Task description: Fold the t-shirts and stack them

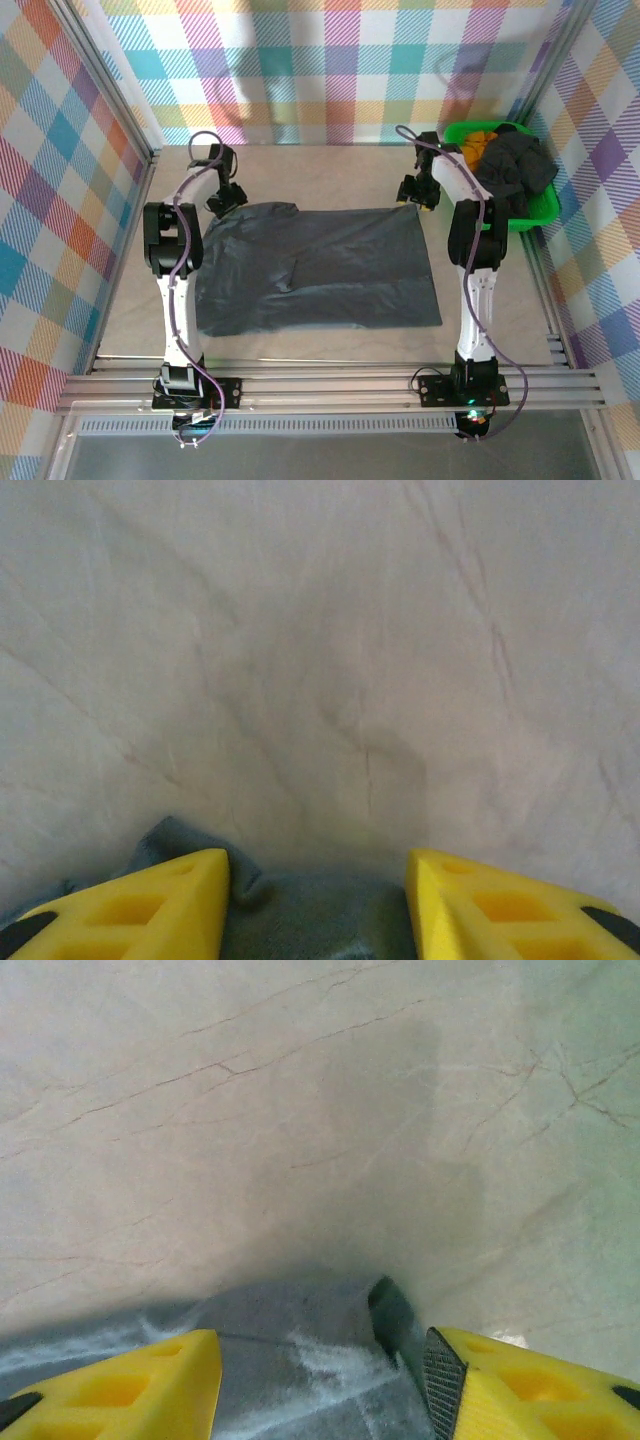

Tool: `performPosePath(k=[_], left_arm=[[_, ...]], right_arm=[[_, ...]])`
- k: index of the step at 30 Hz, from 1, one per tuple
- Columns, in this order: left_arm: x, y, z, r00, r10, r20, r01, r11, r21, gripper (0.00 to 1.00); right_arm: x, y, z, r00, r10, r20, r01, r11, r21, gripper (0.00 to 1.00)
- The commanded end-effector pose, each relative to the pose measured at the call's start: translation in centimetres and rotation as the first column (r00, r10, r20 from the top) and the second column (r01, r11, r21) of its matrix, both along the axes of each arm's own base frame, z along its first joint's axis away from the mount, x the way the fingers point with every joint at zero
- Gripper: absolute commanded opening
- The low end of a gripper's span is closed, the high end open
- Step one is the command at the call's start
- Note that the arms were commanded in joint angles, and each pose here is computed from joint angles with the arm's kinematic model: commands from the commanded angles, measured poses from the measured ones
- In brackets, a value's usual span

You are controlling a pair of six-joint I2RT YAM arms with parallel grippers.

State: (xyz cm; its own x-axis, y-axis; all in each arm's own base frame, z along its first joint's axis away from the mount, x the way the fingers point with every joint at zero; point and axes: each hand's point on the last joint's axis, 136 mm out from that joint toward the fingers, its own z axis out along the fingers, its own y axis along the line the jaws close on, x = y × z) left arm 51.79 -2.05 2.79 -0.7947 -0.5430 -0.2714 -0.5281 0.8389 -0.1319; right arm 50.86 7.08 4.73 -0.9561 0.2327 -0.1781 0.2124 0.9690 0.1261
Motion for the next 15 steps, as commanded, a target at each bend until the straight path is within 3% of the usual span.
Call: performPosePath(k=[1,6,10,13,15], left_arm=[[-2.7,-0.8,-1.1,0.996,-0.028,-0.085,0.028,1.0,-0.005,0.49],[-2.8,-0.9,-0.8,0.997,-0.018,-0.078,0.018,1.0,-0.002,0.37],[-2.2,-0.7,-0.1,0.998,-0.005,-0.056,0.005,1.0,0.009,0.15],[-1.6,-0.7,0.9,0.999,-0.004,-0.034,0.004,1.0,0.013,0.0],[-1.2,-0.6,2.3,1.0,0.001,0.007,-0.001,1.0,0.012,0.0]], right_arm=[[-0.1,-0.1,-0.5,0.999,0.027,-0.035,-0.027,1.0,-0.008,0.52],[0.5,-0.2,-0.4,1.0,0.023,-0.019,-0.024,1.0,-0.012,0.38],[1.0,-0.6,-0.4,0.999,0.032,-0.006,-0.032,0.999,-0.029,0.26],[1.1,-0.8,-0.6,1.0,0.03,-0.01,-0.03,0.999,-0.033,0.09],[1.2,-0.8,-0.1,1.0,0.03,0.004,-0.029,0.999,-0.033,0.0]])
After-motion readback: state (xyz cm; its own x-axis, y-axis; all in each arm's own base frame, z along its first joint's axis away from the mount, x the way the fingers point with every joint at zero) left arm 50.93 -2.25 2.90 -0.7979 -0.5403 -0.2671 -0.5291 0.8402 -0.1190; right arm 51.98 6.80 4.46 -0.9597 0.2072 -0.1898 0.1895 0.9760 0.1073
